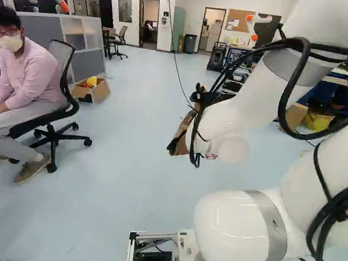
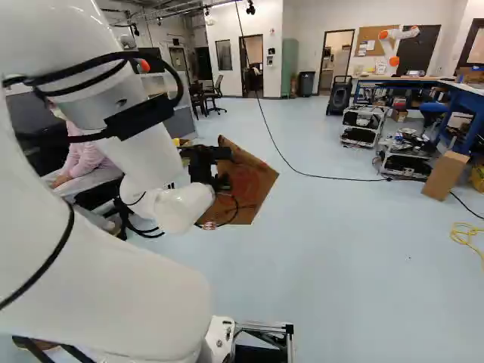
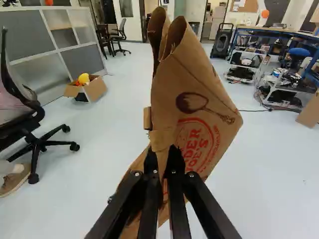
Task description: Pick up the grocery bag from the ground
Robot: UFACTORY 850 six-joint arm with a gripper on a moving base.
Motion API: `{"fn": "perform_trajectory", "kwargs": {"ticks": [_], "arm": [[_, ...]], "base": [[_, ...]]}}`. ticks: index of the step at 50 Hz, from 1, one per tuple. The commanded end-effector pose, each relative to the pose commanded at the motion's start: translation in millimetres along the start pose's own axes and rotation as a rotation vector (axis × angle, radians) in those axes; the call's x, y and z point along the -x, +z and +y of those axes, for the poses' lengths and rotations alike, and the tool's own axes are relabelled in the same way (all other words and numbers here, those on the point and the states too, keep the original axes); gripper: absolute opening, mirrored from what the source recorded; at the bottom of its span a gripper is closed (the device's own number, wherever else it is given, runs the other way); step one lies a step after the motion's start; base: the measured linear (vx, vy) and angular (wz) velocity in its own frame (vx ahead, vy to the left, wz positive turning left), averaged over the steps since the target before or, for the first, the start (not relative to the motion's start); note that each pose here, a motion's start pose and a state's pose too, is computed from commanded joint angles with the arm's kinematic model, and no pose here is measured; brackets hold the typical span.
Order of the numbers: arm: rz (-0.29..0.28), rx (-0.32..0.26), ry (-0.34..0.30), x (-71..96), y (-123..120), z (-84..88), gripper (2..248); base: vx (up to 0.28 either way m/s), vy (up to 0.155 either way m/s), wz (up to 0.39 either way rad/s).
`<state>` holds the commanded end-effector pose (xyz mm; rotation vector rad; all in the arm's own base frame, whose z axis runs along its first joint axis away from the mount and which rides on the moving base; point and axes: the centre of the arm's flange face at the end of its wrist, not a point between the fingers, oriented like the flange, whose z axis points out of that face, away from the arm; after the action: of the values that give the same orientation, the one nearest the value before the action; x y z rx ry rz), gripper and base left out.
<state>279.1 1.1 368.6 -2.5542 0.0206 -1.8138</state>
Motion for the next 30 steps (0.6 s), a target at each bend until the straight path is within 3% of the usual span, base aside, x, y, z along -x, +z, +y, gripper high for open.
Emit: {"fn": "perform_trajectory", "kwargs": {"ticks": [30], "arm": [[0.004, 0.000, -0.016, 5.7, -7.3, 1.2, 19]], "base": [[0.000, 0.000, 0.000]]}}
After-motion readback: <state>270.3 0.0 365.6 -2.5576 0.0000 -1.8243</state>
